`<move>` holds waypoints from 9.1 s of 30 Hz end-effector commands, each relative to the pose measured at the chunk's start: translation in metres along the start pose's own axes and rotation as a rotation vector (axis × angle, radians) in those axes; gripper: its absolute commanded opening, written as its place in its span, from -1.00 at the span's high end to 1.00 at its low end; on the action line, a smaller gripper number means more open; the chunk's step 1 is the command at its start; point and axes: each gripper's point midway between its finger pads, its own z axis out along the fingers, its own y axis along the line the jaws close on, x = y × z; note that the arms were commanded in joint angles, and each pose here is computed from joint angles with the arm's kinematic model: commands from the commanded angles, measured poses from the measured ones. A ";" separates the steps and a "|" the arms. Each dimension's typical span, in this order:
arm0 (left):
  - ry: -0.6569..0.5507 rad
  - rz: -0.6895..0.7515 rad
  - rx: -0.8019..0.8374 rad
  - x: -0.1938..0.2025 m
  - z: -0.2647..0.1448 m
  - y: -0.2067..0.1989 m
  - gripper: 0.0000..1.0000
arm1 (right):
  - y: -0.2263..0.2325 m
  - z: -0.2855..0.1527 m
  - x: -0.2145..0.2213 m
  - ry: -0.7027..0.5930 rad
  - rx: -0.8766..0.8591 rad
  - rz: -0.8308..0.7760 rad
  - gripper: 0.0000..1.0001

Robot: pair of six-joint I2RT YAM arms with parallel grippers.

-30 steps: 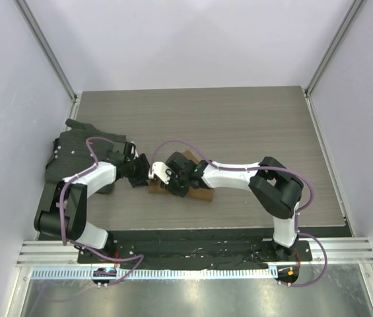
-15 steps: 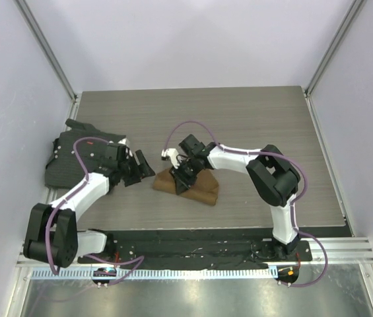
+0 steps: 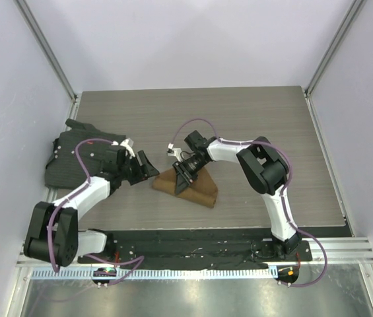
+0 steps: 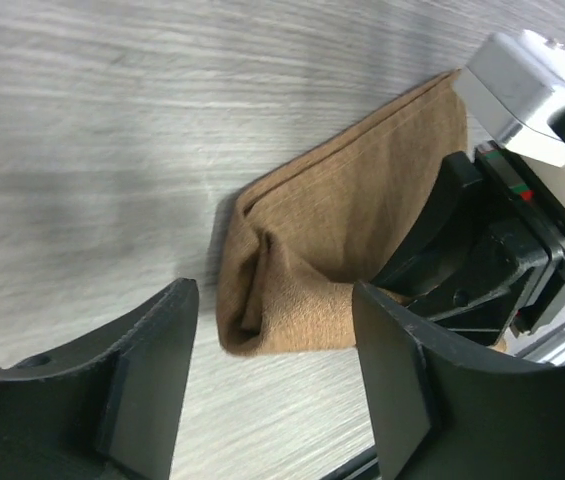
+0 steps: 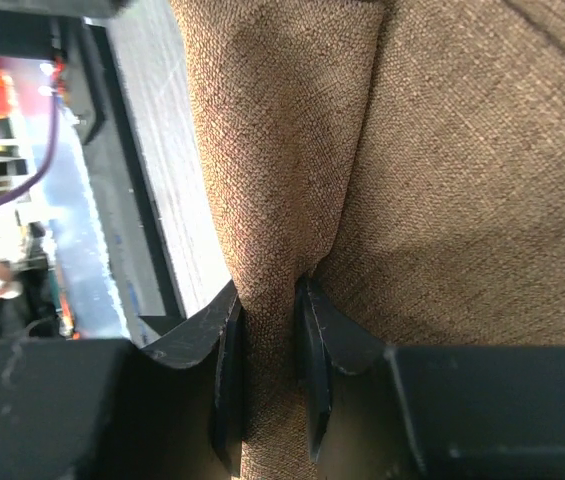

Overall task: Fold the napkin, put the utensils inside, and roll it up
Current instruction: Roll the napkin with the utensil

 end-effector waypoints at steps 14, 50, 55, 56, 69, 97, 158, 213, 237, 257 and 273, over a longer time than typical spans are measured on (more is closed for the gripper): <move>0.069 -0.001 0.133 0.008 0.035 -0.018 0.22 | -0.020 -0.001 0.005 -0.010 -0.125 0.132 0.43; 0.271 -0.114 -0.004 0.027 0.044 -0.004 1.00 | 0.025 -0.067 -0.057 -0.311 0.863 -0.550 -0.51; 0.267 -0.115 -0.006 0.025 0.043 -0.005 1.00 | 0.022 -0.049 -0.050 -0.262 0.831 -0.565 -0.50; 0.266 -0.114 -0.010 0.025 0.044 -0.004 1.00 | 0.019 -0.045 -0.047 -0.247 0.820 -0.559 -0.46; 0.262 -0.105 -0.012 0.020 0.043 -0.007 1.00 | 0.003 -0.020 -0.023 -0.160 0.751 -0.511 -0.22; 0.028 -0.017 0.035 -0.005 0.011 -0.016 -0.40 | 0.008 0.001 0.006 -0.177 -0.024 -0.068 0.41; 0.266 -0.133 -0.029 0.029 0.037 -0.002 1.00 | 0.018 -0.015 -0.030 -0.123 0.818 -0.635 -0.34; 0.177 -0.071 0.019 0.029 0.027 -0.001 0.96 | 0.005 -0.005 -0.022 -0.128 0.140 -0.099 0.10; 0.246 -0.128 -0.083 0.031 0.043 0.013 1.00 | 0.033 -0.012 -0.026 -0.131 0.692 -0.491 -0.42; 0.219 -0.118 -0.080 0.017 0.050 0.008 1.00 | 0.002 0.008 0.012 0.018 0.652 -0.477 -0.07; -0.053 0.010 -0.195 -0.040 0.012 0.011 -0.50 | 0.003 0.023 0.043 0.010 0.156 -0.142 0.25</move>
